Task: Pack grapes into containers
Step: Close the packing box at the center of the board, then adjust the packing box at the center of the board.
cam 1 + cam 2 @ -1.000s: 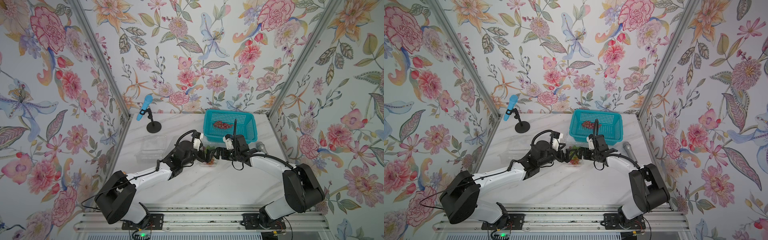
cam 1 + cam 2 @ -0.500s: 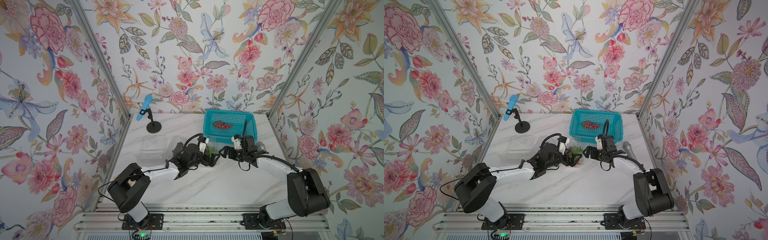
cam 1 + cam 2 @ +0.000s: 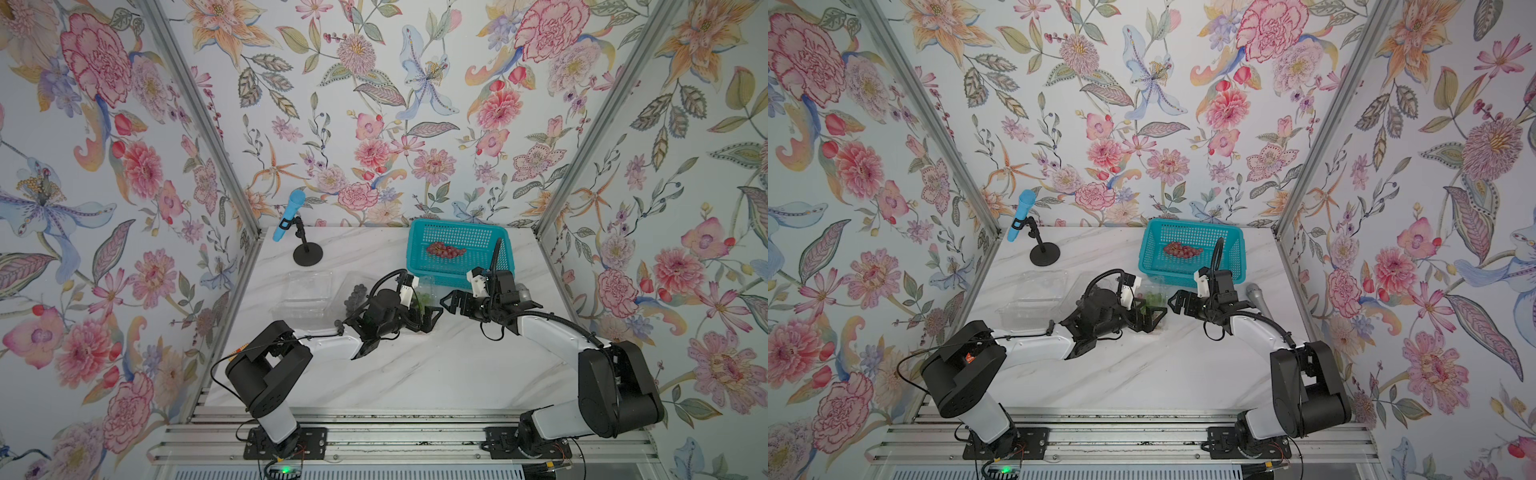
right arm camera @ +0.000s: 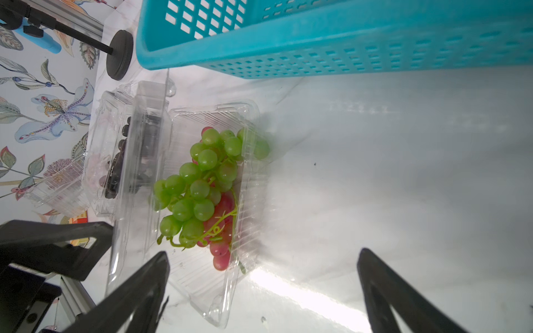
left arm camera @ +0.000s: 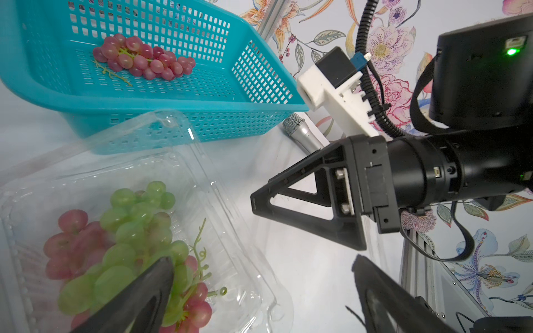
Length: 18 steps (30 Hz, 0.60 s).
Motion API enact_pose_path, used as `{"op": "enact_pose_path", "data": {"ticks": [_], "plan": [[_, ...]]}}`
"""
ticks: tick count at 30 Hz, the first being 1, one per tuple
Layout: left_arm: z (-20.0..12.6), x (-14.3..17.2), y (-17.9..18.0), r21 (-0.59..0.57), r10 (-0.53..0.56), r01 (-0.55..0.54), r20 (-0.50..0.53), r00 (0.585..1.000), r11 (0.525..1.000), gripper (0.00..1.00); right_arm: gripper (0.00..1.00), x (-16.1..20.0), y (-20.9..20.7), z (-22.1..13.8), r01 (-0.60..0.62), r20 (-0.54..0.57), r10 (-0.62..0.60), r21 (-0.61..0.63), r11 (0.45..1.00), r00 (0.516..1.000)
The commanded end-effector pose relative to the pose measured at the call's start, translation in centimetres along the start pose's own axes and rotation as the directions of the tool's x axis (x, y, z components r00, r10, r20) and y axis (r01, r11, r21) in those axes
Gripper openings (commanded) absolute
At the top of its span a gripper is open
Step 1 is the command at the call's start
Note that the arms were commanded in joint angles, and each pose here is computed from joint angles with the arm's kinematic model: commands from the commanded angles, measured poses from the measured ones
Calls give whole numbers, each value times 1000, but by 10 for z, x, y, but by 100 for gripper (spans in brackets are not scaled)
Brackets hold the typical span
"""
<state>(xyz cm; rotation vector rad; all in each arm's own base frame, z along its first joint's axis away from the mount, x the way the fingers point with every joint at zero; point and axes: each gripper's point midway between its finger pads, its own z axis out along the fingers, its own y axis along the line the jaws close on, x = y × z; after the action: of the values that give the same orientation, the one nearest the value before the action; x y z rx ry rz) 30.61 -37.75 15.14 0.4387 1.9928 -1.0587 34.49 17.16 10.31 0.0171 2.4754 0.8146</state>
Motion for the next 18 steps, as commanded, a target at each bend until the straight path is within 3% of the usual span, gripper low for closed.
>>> {"op": "enact_pose_path", "data": {"ticks": [1,10,18], "plan": [[1,17,6,-5,-27,27,-14,1000,1000,100,100,-8,11,4,2,13,-2,-21,1000,1000],[-3,32,8,3,-57,57,-21,998,998,100,100,-12,13,4,-31,12,32,-50,998,999],[-8,44,14,-20,-82,82,-28,996,996,100,100,8,17,30,10,-65,-11,-21,1000,998]]}}
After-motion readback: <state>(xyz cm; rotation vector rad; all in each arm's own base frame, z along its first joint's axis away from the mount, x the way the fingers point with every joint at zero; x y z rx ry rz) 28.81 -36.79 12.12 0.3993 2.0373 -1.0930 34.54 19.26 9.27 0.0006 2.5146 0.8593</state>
